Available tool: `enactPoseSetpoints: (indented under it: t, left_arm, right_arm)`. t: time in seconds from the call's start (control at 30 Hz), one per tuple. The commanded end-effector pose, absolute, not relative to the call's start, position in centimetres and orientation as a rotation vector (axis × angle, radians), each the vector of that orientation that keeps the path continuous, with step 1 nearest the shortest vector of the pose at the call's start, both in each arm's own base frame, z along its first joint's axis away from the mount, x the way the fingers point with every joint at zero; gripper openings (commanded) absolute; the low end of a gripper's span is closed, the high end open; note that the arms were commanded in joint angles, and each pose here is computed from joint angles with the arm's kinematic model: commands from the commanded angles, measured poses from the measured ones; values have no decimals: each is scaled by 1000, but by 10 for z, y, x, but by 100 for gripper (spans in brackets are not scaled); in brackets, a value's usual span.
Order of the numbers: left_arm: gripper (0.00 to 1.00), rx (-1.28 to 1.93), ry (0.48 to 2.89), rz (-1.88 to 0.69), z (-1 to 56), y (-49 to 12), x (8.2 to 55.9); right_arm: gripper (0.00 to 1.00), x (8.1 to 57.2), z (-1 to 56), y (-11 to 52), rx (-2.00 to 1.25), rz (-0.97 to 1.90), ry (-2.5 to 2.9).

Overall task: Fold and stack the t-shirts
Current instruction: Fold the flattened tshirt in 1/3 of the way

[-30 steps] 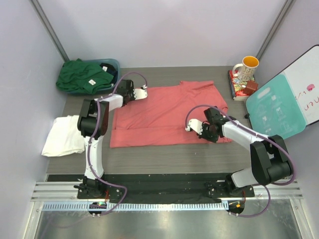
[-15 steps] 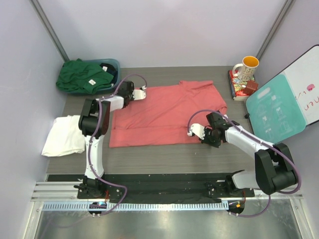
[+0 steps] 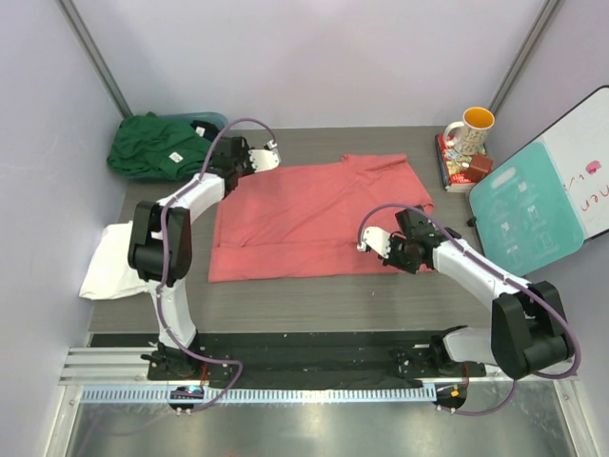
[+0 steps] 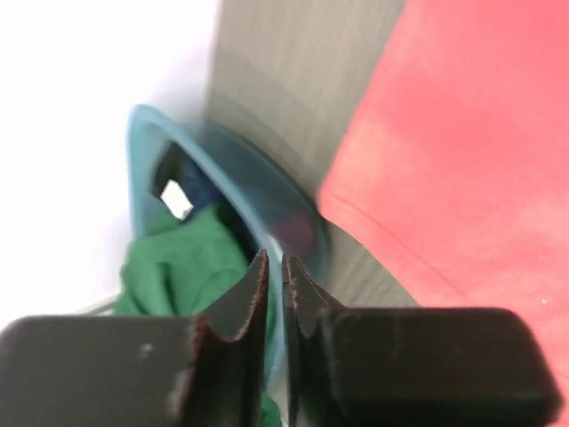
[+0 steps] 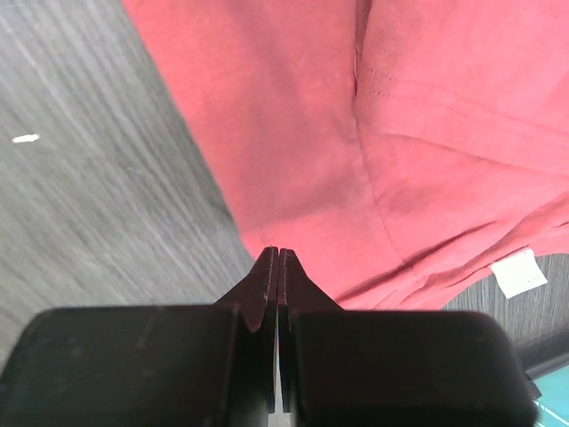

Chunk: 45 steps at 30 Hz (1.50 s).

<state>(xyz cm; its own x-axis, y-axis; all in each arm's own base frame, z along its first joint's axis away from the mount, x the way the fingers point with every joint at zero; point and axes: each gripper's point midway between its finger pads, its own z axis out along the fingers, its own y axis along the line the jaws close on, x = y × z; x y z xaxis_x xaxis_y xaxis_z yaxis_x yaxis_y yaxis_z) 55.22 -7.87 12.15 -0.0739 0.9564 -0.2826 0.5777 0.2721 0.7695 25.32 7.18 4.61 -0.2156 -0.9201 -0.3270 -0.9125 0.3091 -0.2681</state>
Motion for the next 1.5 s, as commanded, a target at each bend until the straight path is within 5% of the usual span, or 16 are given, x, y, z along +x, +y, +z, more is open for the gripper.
enactPoseSetpoints:
  t: [0.0,0.03,0.13,0.23,0.8,1.27,1.47]
  left_arm:
    - [24,1385,1744,485,147,-101,546]
    - [40,1360,1775,447,148,-103,541]
    - [66,1388,1756,321,161,-124,518]
    - [75,1413,1739,304,168,-134,494]
    - [78,1478,1833,315,141,-120,442]
    - [78,1500,1841,314,134,-120,444]
    - [79,1516,1850,307,127,-121,445]
  right_arm:
    - [1,282,50,78,-1578,-87,2109]
    - [5,286,50,77,-1571,-103,2104]
    - [26,307,57,81,-1528,-146,2073]
    - [43,336,77,88,-1429,-199,2013]
    - [58,343,73,125,-1559,-43,1931]
    - [58,344,46,124,-1568,-43,1985]
    - [17,352,49,126,-1575,-66,1970]
